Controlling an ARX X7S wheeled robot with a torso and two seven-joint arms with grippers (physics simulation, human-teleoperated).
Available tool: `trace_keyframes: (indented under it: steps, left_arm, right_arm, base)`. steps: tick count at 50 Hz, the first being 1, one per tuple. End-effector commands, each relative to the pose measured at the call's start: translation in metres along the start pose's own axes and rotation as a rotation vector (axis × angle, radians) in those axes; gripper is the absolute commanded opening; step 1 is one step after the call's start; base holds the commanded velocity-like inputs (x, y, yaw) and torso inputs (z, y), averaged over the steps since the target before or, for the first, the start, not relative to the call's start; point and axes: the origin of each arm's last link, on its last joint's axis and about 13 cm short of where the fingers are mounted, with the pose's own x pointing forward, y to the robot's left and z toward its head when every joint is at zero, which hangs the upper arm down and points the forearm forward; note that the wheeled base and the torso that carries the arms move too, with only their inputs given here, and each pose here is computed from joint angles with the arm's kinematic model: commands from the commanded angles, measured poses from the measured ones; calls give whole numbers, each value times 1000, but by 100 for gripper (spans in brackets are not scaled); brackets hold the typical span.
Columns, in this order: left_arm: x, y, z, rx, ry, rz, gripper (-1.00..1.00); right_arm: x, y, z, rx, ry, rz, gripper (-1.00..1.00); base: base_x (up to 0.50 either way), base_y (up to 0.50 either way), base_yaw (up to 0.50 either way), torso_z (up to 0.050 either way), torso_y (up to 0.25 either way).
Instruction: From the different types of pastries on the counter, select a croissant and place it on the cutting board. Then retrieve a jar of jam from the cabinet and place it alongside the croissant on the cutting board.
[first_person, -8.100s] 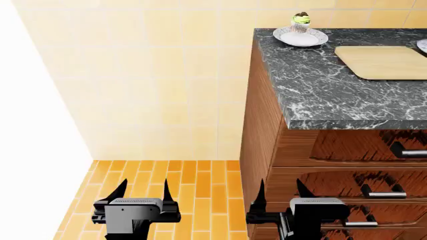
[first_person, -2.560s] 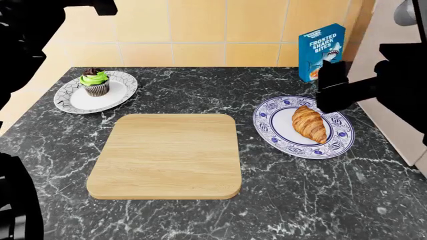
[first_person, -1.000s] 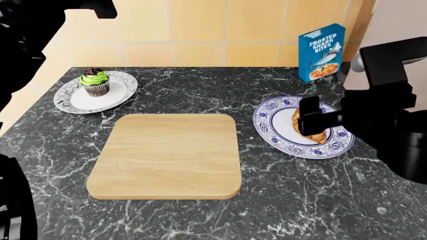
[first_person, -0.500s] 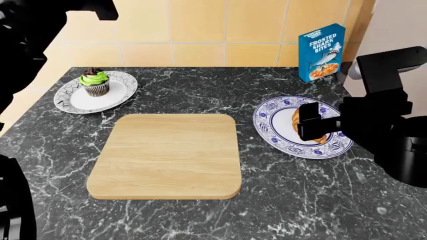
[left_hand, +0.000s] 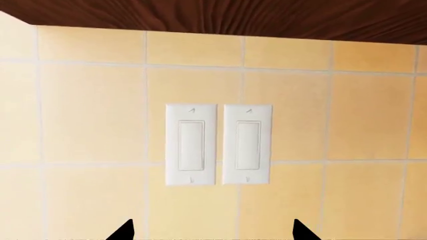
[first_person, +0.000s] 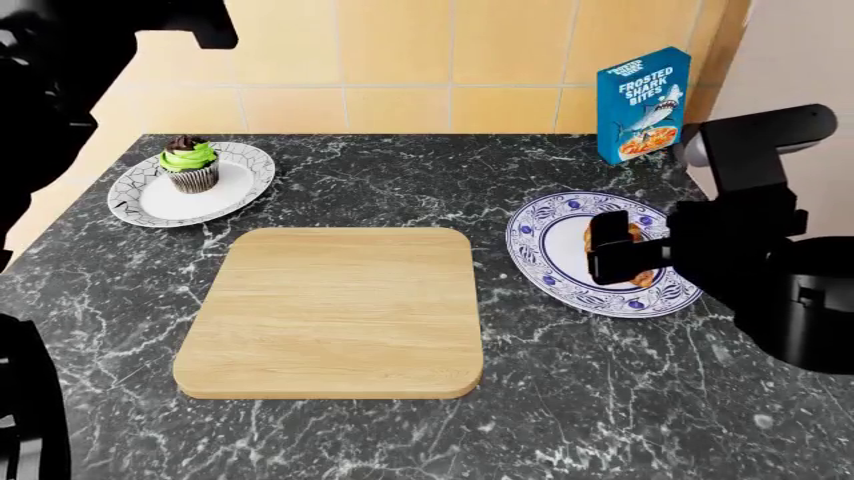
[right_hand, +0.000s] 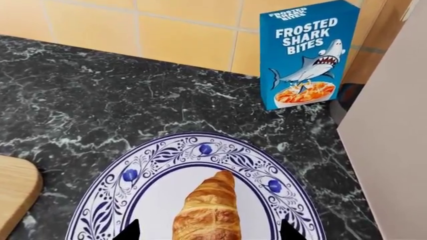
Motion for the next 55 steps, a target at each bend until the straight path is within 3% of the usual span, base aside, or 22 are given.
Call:
trace_keyframes:
  steps: [1, 55]
  left_arm:
    - [0, 1, -2, -1, 7, 2, 100]
    - [2, 2, -1, 9, 10, 2, 100]
  right_arm:
    - [4, 0, -1, -2, 7, 0, 100]
    - [22, -1, -8, 35, 54, 10, 100]
  base:
    - [0, 0, 0, 0, 0]
    - [0, 0, 0, 0, 0]
